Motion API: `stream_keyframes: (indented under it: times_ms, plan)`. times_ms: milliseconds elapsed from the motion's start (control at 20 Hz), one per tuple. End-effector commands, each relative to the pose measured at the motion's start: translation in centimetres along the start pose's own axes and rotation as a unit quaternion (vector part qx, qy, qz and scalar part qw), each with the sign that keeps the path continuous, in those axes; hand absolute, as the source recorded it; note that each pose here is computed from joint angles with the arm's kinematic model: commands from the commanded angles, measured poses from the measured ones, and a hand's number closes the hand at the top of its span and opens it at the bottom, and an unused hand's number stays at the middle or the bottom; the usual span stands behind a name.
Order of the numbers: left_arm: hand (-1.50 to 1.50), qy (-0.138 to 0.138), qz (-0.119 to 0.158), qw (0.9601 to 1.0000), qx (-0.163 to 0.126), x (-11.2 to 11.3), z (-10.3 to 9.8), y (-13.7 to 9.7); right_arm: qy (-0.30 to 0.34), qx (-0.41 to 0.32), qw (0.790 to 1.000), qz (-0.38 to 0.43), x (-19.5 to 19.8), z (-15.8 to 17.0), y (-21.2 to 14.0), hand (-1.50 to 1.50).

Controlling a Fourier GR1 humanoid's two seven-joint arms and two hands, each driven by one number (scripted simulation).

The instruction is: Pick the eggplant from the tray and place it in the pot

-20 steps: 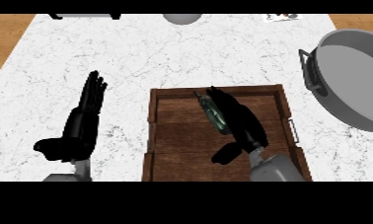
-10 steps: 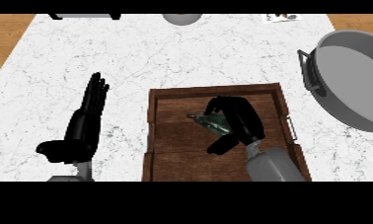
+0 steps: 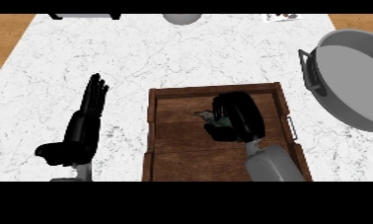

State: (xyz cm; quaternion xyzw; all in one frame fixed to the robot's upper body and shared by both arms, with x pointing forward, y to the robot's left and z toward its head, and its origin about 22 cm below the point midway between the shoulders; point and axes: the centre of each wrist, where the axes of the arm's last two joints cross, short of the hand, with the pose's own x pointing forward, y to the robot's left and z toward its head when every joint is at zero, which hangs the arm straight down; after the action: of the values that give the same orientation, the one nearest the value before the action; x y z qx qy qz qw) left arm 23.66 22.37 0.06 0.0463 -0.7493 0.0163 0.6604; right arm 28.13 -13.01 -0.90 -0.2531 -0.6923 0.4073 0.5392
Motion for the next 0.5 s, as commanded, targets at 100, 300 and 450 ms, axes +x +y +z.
stream_keyframes:
  times_ms: [100, 300, 450]
  plan:
    - [0.00, -0.011, -0.005, 0.9998, -0.016, 0.7, -1.3, -1.2, 0.159, -0.024, 0.983, 0.087, -2.0, -5.7, -3.6, 1.50]
    - [0.00, -0.012, -0.002, 0.9998, -0.015, 1.8, -1.5, -0.3, 0.251, -0.034, 0.955, 0.155, -3.7, -9.0, -7.2, 1.50]
    - [0.00, -0.005, 0.006, 0.9998, -0.019, 2.0, -1.0, -1.1, 0.229, -0.097, 0.953, 0.172, -2.4, -11.0, -7.5, 1.50]
